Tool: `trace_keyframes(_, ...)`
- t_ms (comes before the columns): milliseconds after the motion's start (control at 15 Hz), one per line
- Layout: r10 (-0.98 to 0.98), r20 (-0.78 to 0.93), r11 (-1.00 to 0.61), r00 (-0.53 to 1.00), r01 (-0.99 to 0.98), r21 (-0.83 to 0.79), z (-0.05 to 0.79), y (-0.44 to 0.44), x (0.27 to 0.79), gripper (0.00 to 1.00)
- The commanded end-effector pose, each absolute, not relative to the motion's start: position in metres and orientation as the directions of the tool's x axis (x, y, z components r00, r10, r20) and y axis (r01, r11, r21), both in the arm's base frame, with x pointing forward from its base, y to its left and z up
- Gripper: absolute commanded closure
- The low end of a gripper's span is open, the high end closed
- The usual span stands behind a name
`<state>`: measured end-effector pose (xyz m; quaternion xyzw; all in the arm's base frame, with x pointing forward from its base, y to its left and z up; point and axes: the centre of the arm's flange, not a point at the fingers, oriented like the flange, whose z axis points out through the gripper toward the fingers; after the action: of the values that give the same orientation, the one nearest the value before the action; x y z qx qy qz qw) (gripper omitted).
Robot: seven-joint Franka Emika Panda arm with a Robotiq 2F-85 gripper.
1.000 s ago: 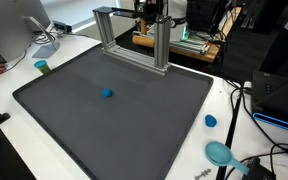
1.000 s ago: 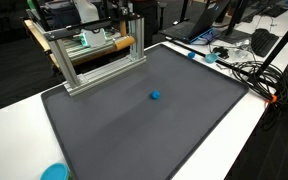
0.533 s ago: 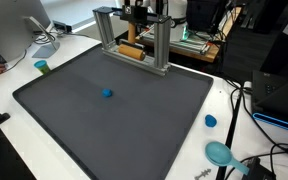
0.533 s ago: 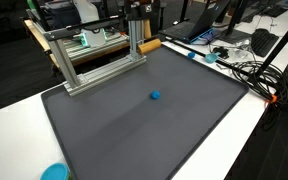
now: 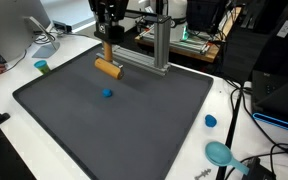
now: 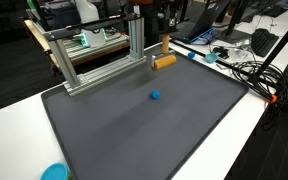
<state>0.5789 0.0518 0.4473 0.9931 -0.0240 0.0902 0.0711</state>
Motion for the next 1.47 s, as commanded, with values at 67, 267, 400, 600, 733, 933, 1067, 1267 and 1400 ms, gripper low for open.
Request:
trace_keyframes(67,-0.035,0.153,-0.99,0.988,-0.055,0.126,0.446,0.05,0.594,0.53)
trace_keyframes(267,-0.034,0.149,-0.991,0.988,-0.053,0.124,0.448,0.052,0.599,0.53)
trace_keyframes(400,-0.034,0.148,-0.991,0.988,-0.052,0.124,0.448,0.052,0.599,0.53)
trace_keyframes(600,-0.034,0.147,-0.991,0.989,-0.052,0.124,0.448,0.052,0.599,0.53)
trace_keyframes(733,-0.052,0.152,-0.988,0.987,-0.072,0.133,0.447,0.061,0.6,0.78)
trace_keyframes(933,-0.151,0.138,-0.981,0.979,-0.166,0.102,0.451,0.078,0.613,0.78)
trace_keyframes(1067,-0.263,0.134,-0.961,0.956,-0.272,0.055,0.472,0.057,0.63,0.78)
trace_keyframes(1267,-0.372,0.133,-0.924,0.919,-0.381,0.043,0.481,0.017,0.642,0.78)
trace_keyframes(1400,-0.357,0.129,-0.931,0.925,-0.364,0.03,0.478,-0.018,0.645,0.78)
